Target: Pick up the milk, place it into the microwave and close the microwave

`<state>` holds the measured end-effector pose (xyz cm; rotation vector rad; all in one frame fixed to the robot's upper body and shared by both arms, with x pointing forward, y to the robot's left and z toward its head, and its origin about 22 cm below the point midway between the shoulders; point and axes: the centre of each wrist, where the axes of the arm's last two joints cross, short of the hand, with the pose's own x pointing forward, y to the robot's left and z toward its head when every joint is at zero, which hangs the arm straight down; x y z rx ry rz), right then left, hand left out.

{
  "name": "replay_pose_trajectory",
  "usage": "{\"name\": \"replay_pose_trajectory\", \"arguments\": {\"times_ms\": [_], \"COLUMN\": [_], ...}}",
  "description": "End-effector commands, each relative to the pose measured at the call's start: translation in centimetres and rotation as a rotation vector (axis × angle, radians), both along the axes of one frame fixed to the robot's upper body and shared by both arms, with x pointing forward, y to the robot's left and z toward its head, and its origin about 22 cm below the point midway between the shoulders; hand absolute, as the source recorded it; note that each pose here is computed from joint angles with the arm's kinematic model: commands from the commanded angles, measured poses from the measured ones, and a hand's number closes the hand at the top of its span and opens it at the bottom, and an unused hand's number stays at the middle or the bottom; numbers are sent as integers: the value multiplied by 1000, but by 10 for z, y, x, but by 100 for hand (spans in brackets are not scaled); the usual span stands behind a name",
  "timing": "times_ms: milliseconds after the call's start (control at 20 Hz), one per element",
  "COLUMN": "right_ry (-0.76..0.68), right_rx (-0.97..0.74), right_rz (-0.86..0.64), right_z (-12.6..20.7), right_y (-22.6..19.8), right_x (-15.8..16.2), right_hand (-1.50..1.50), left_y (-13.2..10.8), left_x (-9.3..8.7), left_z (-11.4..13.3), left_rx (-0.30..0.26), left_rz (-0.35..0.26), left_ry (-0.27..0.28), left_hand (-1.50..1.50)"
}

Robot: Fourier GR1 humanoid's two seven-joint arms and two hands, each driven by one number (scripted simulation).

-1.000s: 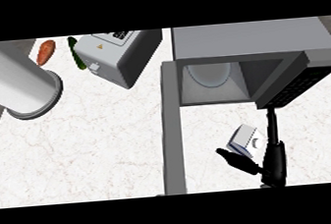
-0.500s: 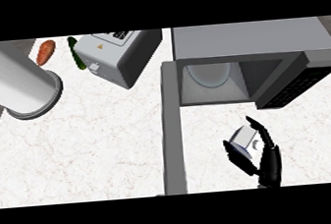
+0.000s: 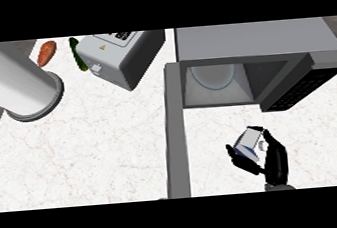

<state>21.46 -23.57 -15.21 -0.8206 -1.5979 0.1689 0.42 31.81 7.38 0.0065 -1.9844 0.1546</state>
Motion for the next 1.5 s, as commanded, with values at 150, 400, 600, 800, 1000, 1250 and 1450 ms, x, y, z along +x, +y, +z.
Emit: {"name": "replay_pose_trajectory", "arguments": {"times_ms": [150,400,600,800,1000,1250,1450], "right_ry": [8,-36,-111,-150,-162,-216,-240], "right_rx": [-91,-81,-2,22,126,63,24], "right_rz": [-10,346,479,551,709,690,600], "right_z": [-5,17,28,30,26,71,93], "right_y": [-15,-37,-32,-38,-3,9,24], "right_x": [12,52,73,75,75,104,109], "right_hand": [150,150,150,150,150,150,150], "left_y": [6,3,7,17,19,27,32], "left_x": [-8,-4,-1,-11,-2,-23,-28], "left_z": [-18,0,2,-8,-12,9,6], "left_rx": [-8,-17,-12,-32,-26,-21,-9], "left_rz": [-18,-57,-31,-37,-14,-5,-10], "left_ry": [14,-4,5,4,11,-1,43], "left_hand": [-150,-150,-150,-150,-150,-150,-150]}}
